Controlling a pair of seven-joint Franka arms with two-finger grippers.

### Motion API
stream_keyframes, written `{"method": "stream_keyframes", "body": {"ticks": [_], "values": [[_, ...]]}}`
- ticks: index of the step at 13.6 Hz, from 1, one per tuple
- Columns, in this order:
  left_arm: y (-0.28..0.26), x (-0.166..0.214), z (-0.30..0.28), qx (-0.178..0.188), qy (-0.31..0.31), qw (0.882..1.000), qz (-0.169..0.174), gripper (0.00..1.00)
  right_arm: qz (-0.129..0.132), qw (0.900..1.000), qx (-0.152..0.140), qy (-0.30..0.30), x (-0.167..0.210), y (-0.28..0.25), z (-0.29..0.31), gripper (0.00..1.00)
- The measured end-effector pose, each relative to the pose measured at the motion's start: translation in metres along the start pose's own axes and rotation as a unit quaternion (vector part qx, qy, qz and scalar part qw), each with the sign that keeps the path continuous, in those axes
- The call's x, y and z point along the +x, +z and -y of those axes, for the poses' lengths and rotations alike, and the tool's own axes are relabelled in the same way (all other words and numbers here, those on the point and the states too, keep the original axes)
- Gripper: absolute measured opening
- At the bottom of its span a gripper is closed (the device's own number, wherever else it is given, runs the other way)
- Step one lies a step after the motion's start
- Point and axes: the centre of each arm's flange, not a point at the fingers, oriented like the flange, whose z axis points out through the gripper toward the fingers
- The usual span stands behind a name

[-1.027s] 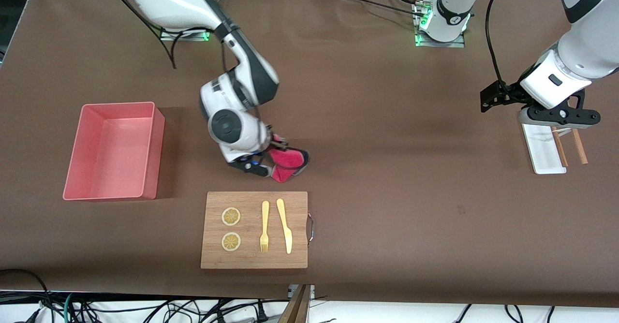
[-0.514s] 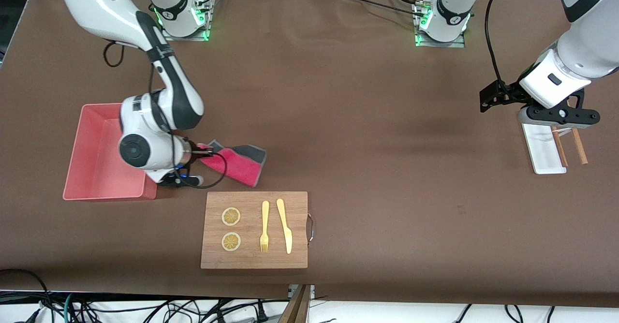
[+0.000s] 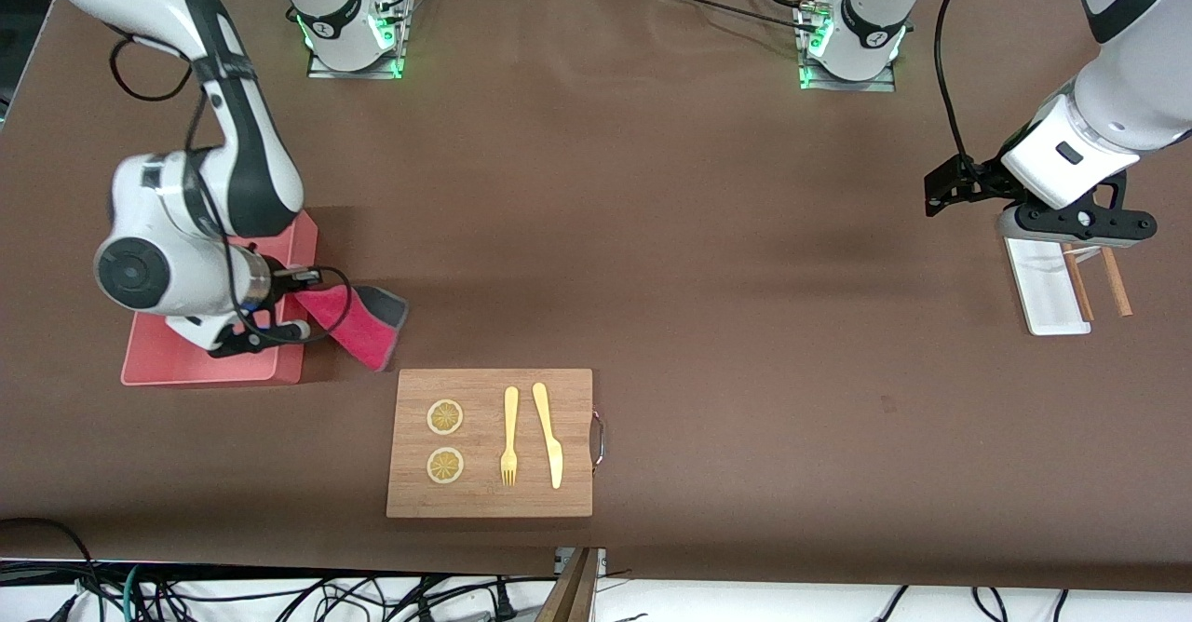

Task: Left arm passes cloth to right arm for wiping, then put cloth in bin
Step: 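Carry the cloth over the pink bin with the right gripper, then open the right gripper to drop the cloth into the bin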

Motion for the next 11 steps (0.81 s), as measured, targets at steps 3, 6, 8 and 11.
{"method": "stream_keyframes", "body": {"ticks": [3,6,8,11], "values": [[0.002,-0.002,0.001,0.001,-0.001,1.0,0.011,1.0,0.005,1.0,0.001,-0.026,-0.042,-0.077,-0.024,0.02],[0.003,-0.004,0.003,0.001,-0.002,1.0,0.018,1.0,-0.014,1.0,-0.003,-0.011,-0.089,-0.126,-0.067,0.02],[0.003,-0.003,0.003,0.001,-0.003,1.0,0.018,1.0,-0.022,1.0,-0.008,-0.005,-0.115,-0.141,-0.09,0.02],[0.003,-0.003,0.004,0.001,-0.003,1.0,0.018,1.0,-0.027,1.0,-0.014,0.005,-0.131,-0.126,-0.109,0.02]]}}
